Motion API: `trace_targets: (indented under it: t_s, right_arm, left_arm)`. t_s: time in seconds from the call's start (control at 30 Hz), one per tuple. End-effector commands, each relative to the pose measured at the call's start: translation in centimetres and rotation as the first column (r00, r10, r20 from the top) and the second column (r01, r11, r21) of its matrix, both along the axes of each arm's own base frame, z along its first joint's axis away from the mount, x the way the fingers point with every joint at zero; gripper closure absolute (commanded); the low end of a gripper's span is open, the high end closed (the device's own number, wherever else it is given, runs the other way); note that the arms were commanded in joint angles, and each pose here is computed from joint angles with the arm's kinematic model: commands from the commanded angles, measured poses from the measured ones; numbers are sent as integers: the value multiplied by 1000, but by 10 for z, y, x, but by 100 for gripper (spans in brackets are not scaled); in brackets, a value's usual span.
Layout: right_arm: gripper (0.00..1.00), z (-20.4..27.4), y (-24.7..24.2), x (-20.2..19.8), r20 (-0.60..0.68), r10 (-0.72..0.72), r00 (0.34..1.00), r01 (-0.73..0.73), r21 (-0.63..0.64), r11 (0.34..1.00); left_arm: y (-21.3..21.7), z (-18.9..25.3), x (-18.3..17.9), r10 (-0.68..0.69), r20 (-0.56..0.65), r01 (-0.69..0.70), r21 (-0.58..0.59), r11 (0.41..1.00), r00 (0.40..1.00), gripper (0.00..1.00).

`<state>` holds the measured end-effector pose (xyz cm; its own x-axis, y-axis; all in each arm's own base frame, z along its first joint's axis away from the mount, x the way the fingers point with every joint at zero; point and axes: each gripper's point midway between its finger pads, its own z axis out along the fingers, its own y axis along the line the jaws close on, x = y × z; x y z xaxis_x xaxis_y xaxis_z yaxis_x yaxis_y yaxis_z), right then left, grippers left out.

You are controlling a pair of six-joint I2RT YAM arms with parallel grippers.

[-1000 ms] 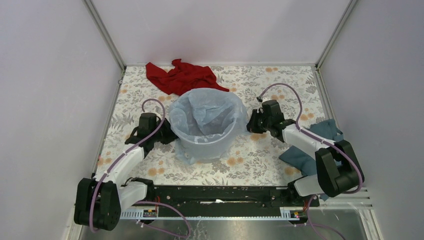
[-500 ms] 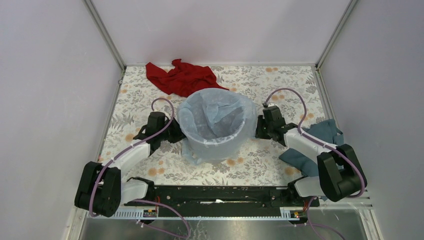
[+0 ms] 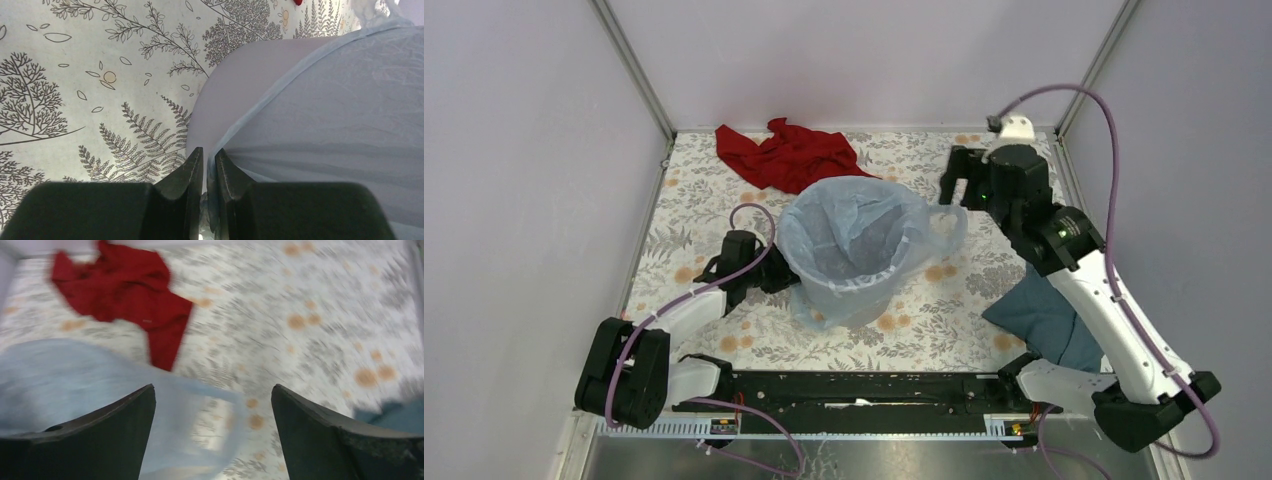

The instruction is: Put the trash bags into the trash bin

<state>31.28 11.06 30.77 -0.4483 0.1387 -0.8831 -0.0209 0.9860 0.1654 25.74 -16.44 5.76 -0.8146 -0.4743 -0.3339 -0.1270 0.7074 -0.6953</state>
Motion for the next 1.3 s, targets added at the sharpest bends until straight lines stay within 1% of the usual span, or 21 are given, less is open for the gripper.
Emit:
trace_targets:
  t_s: [0.0, 0.03, 0.07, 0.13, 0.23, 0.27, 0.33, 0.4, 0.43, 0.47, 0.53, 0.63, 0.7, 0.73, 0.77, 0.8, 0.87, 0.97, 1.07, 1.13, 1.27]
  right_arm:
    - [5, 33, 71, -23, -19, 255, 967, -255, -106, 961]
    - [3, 47, 92, -27, -7, 315, 949, -315, -86, 945]
    - [3, 49, 112, -31, -22, 369, 929, -369, -71, 927]
    - [3, 46, 140, -37, -51, 431, 901, -434, -58, 899]
    - [5, 32, 167, -43, -86, 506, 858, -510, -35, 859]
    - [10, 27, 175, -44, -95, 531, 842, -535, -23, 844]
    - [31, 17, 187, -41, -120, 545, 830, -550, -21, 835]
    - [49, 5, 193, -35, -140, 535, 833, -545, -49, 837]
    - [54, -2, 195, -31, -144, 522, 841, -535, -73, 842]
    - [55, -10, 199, -28, -142, 514, 846, -529, -98, 843]
    - [55, -33, 199, -17, -160, 472, 867, -495, -157, 855]
    - [54, -70, 186, 6, -151, 355, 923, -384, -286, 878]
    - [53, -99, 173, 20, -131, 270, 954, -300, -386, 872]
    - [53, -113, 172, 25, -131, 251, 959, -284, -416, 864]
    - [52, -126, 173, 28, -141, 237, 961, -276, -435, 857]
    - [49, -140, 174, 30, -160, 229, 960, -277, -442, 853]
    - [43, -167, 183, 26, -227, 233, 946, -311, -421, 852]
    - [40, -191, 193, 15, -304, 240, 922, -350, -386, 854]
    - [35, -180, 185, 9, -303, 215, 928, -327, -393, 859]
    - [29, -157, 180, 6, -276, 224, 935, -320, -376, 870]
    - [14, -103, 177, -8, -230, 298, 927, -359, -302, 883]
  left_arm:
    - [-2, -1, -2, -28, 25, 27, 3, 1000, 999, 82]
    - [-2, -3, -3, -28, 18, 28, 2, 1000, 999, 82]
    - [-2, -3, -3, -27, 16, 27, -2, 1000, 1000, 82]
    - [-2, -1, -3, -24, 22, 24, -3, 1000, 999, 81]
    - [1, 2, -3, -15, 30, 15, 14, 1000, 999, 80]
    - [3, 2, -2, -10, 34, 10, 21, 1000, 999, 80]
    - [5, 4, -2, -5, 41, 4, 30, 1000, 999, 80]
    - [6, 3, -2, 0, 43, -2, 34, 999, 999, 79]
    - [6, 2, -3, 3, 37, -4, 33, 999, 999, 79]
    - [6, 1, -4, 5, 31, -6, 30, 1000, 1000, 79]
    - [4, 1, -5, 8, 24, -9, 17, 1000, 1000, 78]
    - [4, 5, -5, 17, 37, -17, 3, 1000, 999, 78]
    - [7, 6, -5, 27, 45, -28, 13, 1000, 999, 77]
    - [9, 5, -3, 39, 47, -40, 25, 999, 998, 77]
    - [14, 1, -3, 54, 32, -56, 45, 997, 998, 77]
    - [16, -3, -3, 62, 21, -63, 54, 997, 998, 77]
    - [17, -8, -3, 76, 7, -76, 59, 995, 997, 77]
    - [17, -16, -3, 84, -22, -83, 59, 995, 996, 77]
    - [13, -14, -1, 67, -18, -66, 42, 997, 998, 77]
    - [12, -9, 0, 57, -2, -57, 40, 998, 998, 77]
    - [13, -2, 1, 43, 29, -45, 48, 998, 999, 76]
